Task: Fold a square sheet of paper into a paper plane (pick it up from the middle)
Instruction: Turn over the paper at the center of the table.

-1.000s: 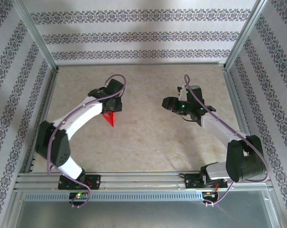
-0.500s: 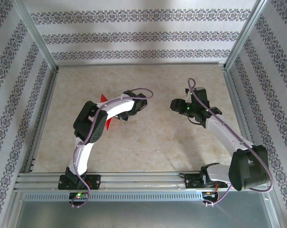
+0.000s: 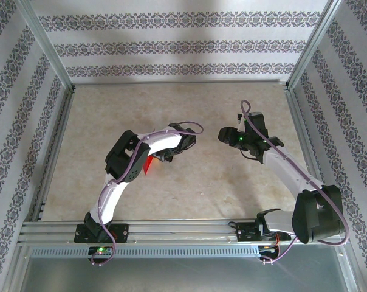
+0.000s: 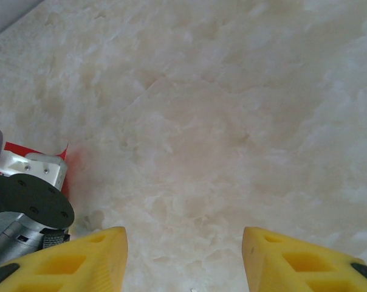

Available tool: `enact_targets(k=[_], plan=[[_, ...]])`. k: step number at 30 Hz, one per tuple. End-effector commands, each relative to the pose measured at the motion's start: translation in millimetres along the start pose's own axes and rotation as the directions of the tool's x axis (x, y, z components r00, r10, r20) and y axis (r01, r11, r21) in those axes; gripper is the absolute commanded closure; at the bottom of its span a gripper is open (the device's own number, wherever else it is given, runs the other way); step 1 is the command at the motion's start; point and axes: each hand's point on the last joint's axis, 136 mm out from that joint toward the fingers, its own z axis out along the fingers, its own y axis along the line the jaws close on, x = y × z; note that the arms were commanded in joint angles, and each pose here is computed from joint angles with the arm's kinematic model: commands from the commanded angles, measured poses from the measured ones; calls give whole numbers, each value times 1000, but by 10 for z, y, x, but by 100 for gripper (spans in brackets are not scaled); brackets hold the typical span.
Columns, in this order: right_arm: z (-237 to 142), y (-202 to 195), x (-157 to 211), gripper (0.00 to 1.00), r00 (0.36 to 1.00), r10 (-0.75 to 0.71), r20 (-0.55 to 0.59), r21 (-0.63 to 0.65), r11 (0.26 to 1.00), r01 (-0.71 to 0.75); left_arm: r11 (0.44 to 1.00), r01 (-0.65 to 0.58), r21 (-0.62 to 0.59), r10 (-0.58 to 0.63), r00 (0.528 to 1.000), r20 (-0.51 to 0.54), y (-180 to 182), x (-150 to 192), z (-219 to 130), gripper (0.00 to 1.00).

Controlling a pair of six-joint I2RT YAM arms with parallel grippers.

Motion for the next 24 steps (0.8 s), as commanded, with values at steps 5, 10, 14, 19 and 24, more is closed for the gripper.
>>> enact_targets(k=[5, 10, 14, 19, 24], plan=[[57, -73, 36, 47, 999, 41, -14, 7, 999, -41, 944, 113, 310, -119, 993, 3, -407, -86, -469, 71], [80, -92, 38, 47, 998, 54, -11, 13, 998, -53, 824, 160, 544, -184, 983, -10, -753, -96, -886, 67], [75, -102, 36, 47, 998, 63, -5, 17, 998, -62, 722, 152, 675, -205, 979, 0, -890, -86, -1250, 67], [91, -102, 38, 46, 998, 69, -9, 11, 998, -69, 665, 160, 730, -289, 956, 54, -531, -64, -1475, 67], [152, -58, 61, 46, 997, 77, -31, -14, 997, -78, 635, 208, 744, -367, 929, 54, -124, 88, -1261, 69]])
